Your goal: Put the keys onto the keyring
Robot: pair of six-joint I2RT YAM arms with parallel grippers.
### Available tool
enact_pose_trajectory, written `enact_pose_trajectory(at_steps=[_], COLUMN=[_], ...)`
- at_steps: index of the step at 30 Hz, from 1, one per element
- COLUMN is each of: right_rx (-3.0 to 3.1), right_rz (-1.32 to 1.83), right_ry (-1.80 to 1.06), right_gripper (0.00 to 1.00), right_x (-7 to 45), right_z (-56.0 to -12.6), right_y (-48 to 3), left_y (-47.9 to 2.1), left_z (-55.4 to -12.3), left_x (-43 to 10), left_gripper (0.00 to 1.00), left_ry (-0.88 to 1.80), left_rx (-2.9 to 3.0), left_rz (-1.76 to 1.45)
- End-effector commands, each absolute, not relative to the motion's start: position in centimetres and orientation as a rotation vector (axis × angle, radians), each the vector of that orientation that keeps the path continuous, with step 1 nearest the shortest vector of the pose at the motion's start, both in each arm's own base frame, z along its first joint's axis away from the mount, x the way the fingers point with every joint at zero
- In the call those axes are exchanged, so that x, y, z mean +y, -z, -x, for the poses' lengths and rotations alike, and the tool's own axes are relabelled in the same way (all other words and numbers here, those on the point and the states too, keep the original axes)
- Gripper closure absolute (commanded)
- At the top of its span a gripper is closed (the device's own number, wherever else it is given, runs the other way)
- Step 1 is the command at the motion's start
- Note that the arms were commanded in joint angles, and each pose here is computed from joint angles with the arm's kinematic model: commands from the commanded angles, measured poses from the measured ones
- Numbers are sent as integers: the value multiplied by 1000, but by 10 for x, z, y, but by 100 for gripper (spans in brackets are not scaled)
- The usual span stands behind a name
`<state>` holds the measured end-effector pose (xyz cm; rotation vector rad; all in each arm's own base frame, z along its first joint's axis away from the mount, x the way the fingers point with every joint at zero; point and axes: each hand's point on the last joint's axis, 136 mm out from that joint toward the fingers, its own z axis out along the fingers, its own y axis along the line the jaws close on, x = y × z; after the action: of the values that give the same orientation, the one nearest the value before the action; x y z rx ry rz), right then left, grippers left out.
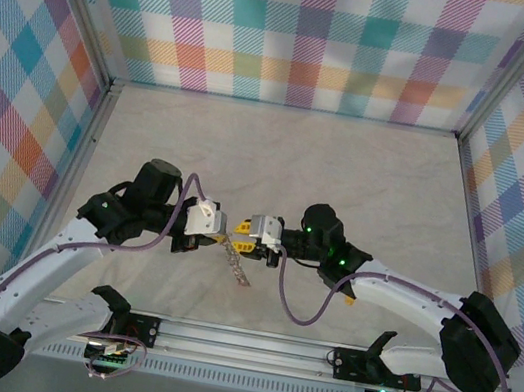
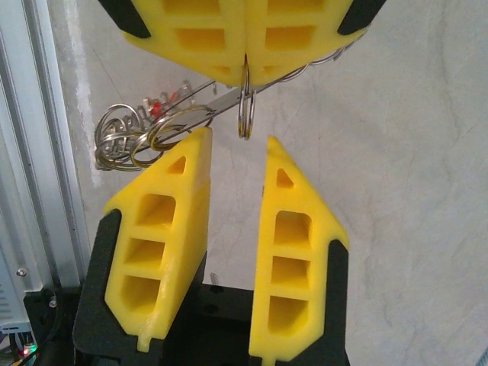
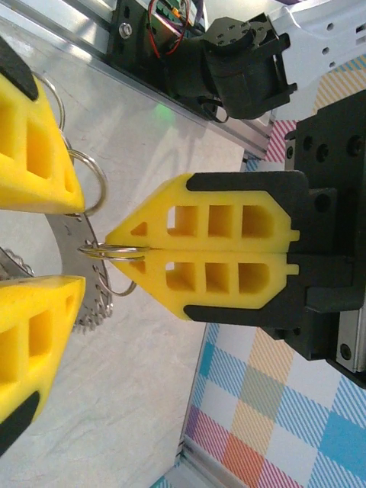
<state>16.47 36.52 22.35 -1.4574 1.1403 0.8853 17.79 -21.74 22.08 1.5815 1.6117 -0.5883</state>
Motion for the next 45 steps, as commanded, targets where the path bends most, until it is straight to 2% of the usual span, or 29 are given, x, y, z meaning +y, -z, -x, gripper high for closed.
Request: enact_pose_trajectory(at_steps=[1, 13, 15, 19, 23, 26, 28, 31, 45], right_rx=[1114, 1128, 1135, 1138, 1135, 1084, 1072, 1061, 1040], right_rz=[1439, 1435, 1427, 1402, 1357, 1306, 1291, 1277, 1287], right_ry=[-892, -900, -900, -890, -887, -904, -922, -934, -958], right_gripper=[71, 77, 82, 100, 100, 100, 100, 100, 100], right_x=[370, 378, 380, 383, 381, 379, 378, 376, 375], right_z=[-166, -168, -169, -173, -176, -175, -173, -170, -165], right_y=[-235, -233, -232, -232, -235, -248, -252, -256, -258], left_y=[-237, -235, -236, -238, -242, -251, -253, -250, -233], left_z=[-178, -181, -180, -181, -180, -178, -182, -185, -180], left_x=[-223, -226, -228, -230, -231, -230, -226, -222, -218], left_gripper=[100, 100, 100, 100, 100, 81, 75, 72, 72], left_ry=[599, 635, 651, 659, 680, 740, 733, 713, 688], left_rx=[1546, 1588, 1582, 1567, 1555, 1525, 1530, 1550, 1556], left_rz=[-1590, -1579, -1577, -1571, -1558, -1497, -1445, -1414, -1506])
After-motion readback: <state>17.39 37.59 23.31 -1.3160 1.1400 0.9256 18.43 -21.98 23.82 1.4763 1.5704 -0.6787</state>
